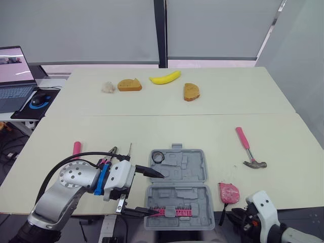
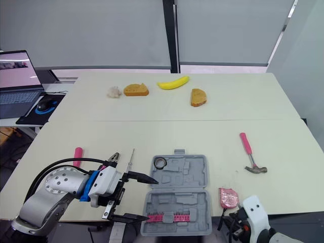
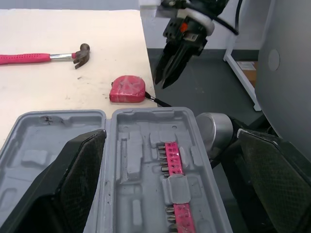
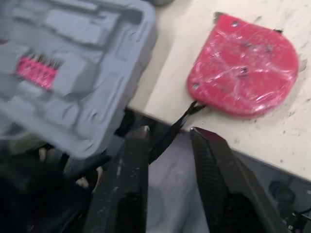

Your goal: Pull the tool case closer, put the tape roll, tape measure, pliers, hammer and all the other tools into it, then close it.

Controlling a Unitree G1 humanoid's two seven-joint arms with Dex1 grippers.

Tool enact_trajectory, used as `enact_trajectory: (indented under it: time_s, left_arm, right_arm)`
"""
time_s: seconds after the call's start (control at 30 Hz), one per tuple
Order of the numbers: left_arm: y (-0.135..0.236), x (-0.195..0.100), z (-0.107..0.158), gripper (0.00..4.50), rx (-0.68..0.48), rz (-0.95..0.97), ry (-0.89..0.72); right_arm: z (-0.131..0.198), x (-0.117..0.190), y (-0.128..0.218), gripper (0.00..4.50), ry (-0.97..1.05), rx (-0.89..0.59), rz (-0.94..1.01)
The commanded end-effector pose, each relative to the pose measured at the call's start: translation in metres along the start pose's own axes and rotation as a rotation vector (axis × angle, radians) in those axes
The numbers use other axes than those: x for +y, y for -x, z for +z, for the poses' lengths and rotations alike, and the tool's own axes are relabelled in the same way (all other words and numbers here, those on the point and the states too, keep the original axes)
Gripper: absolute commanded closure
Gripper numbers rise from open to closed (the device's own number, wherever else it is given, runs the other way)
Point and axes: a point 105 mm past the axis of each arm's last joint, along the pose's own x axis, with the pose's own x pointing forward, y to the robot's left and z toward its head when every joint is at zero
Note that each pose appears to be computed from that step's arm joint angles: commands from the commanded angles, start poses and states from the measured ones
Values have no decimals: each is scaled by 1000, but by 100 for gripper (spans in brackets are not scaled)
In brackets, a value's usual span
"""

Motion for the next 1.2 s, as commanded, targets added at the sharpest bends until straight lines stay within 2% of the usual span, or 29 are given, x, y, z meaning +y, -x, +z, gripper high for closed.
enact_trajectory:
  time_s: [0.03, 0.17, 0.27, 0.4, 0.5, 1.2]
  left_arm:
    - [-1, -4, 4, 0, 1, -17, -28]
    - [-3, -5, 5, 0, -4, -19, -28]
    - [-3, -5, 6, 0, -8, -22, -29]
    - [-5, -6, 9, 0, -15, -32, -30]
    - [-5, -7, 10, 0, -16, -40, -33]
    - [-9, -6, 14, 0, -20, -73, -40]
  right_arm:
    - [21, 3, 21, 206, 203, -15, 90]
    - [42, -14, 25, 102, 484, -30, 143]
    - [53, -26, 20, 3, 629, -47, 180]
    - [62, -42, 5, 3, 797, -41, 224]
    - [62, -53, -7, 3, 860, 21, 245]
    - [48, -69, -41, 3, 915, 101, 328]
